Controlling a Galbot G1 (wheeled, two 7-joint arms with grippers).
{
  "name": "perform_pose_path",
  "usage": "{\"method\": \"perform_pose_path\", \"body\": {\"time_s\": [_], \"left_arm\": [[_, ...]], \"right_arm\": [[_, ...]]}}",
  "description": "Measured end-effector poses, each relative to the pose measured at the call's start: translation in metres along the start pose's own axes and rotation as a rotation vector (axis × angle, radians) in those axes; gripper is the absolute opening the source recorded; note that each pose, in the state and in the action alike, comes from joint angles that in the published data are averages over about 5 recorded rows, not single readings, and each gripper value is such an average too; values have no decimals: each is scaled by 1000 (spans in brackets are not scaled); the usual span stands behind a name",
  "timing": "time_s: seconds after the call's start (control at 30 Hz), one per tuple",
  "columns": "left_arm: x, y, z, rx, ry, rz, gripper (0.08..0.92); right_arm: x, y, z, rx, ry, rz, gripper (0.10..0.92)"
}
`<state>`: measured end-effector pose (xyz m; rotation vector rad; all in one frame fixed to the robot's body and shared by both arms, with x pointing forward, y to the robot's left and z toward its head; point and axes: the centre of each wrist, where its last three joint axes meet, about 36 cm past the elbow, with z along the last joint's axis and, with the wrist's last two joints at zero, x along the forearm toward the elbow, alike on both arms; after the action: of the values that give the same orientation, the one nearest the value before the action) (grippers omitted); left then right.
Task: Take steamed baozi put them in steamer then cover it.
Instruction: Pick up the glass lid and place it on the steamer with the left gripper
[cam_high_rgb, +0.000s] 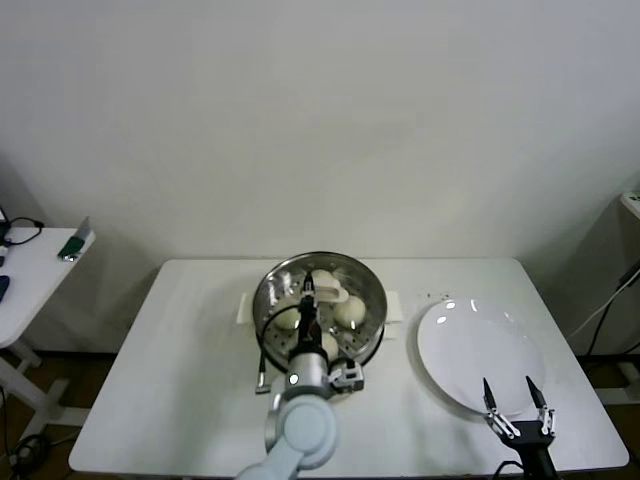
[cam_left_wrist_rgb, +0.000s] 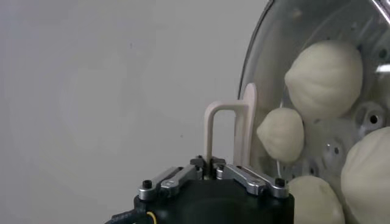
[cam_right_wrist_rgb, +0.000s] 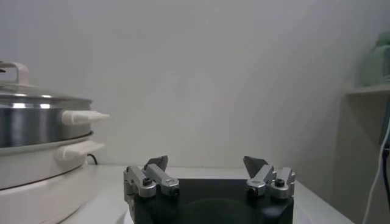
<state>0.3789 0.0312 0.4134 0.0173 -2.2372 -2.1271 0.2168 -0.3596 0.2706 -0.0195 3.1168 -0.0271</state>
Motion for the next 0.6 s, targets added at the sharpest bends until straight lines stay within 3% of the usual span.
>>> {"method": "perform_pose_path", "body": {"time_s": [0.37, 0.6], "left_arm": [[16, 13, 8, 44, -31, 35, 481], [34, 28, 20, 131, -78, 55, 672]], "right_arm": [[-3, 1, -7, -18, 18, 8, 823], [-6, 4, -9, -28, 33, 27, 823]]}}
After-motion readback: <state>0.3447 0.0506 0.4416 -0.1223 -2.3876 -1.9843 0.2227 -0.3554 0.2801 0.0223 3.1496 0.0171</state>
